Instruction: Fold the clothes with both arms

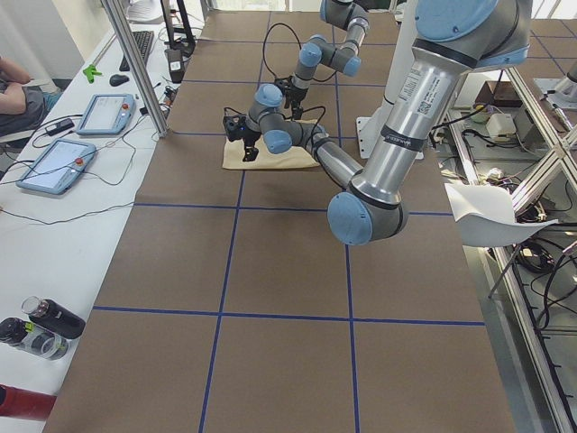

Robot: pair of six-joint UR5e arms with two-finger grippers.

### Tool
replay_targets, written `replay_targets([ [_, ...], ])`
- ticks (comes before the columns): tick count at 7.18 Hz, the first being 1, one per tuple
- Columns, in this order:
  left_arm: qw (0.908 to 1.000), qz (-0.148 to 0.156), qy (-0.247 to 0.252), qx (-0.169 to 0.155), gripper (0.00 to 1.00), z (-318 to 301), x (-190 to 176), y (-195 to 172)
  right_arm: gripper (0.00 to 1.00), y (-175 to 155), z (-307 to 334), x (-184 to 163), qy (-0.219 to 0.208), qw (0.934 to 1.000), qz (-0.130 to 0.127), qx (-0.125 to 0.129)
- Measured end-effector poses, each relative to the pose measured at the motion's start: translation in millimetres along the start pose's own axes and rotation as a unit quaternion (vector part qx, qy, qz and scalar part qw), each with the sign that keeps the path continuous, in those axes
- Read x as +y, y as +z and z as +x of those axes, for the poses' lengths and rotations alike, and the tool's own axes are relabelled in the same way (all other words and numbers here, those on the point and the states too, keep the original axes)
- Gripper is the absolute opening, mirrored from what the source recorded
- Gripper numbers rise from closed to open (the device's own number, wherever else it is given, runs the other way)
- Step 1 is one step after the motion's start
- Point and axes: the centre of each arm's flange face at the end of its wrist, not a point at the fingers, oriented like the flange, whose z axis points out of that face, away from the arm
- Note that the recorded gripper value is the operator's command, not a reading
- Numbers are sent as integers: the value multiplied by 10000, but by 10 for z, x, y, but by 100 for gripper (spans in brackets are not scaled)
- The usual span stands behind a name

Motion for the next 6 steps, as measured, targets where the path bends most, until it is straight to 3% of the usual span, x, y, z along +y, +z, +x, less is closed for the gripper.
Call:
replay_targets([
  [1, 10000, 0, 0, -10, 100, -7, -3, 10, 62, 117, -92, -92, -17, 10000, 60, 27],
  [2, 10000, 0, -1, -14, 100, -10, -4, 17, 57, 165, -134, -152, -31, 9999, 84, 47],
  [6, 10000, 0, -5, -32, 100, -27, -9, 39, 57, 302, -171, -245, -65, 9997, 90, 202],
])
